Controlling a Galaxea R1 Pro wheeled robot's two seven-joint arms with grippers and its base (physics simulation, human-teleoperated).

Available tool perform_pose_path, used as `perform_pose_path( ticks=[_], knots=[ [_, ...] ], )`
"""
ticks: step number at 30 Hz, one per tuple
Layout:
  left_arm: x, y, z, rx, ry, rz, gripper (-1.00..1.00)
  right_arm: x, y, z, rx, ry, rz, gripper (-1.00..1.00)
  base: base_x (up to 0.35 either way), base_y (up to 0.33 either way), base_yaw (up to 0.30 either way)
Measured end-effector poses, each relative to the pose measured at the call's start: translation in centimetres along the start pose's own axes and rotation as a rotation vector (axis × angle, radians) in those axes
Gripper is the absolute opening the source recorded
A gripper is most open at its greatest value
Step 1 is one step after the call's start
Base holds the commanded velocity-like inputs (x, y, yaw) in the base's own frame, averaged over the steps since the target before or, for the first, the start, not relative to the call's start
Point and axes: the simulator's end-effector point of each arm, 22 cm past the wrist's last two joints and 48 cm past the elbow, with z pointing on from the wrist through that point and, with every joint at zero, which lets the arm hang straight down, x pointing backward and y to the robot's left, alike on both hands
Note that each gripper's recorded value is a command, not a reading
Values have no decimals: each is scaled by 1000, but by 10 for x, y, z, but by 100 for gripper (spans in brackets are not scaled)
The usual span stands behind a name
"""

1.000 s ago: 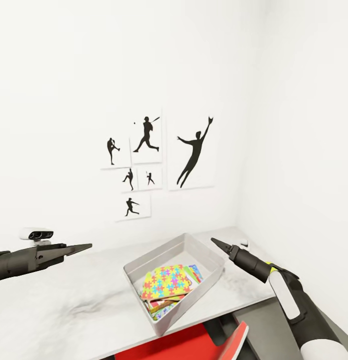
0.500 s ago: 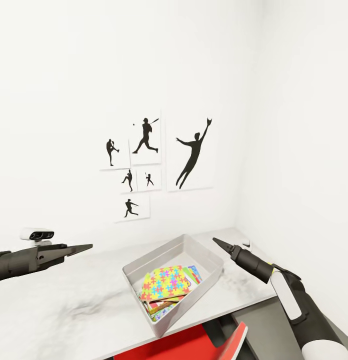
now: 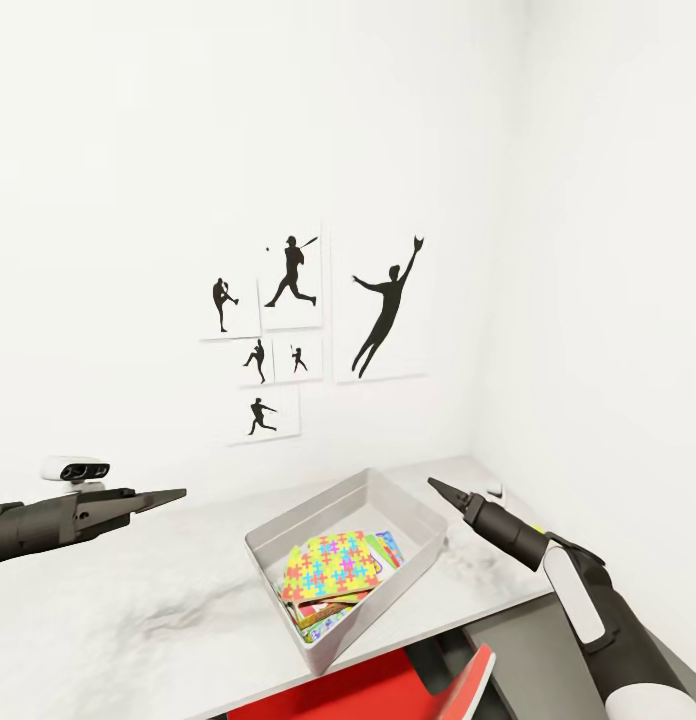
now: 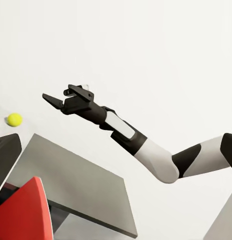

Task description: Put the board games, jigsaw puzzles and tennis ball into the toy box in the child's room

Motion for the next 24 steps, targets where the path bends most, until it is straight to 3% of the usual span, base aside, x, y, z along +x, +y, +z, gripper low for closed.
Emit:
perform_pose_path(
  ticks=[12, 24],
  knots=[
    [-1, 0, -1, -2, -2, 1, 100, -10, -5, -6, 14, -31, 7, 100, 0, 0, -11],
    [-1, 0, -1, -2, -3, 1, 100, -16, -11, -15, 27, -57, 20, 100, 0, 47, -237]
  ],
)
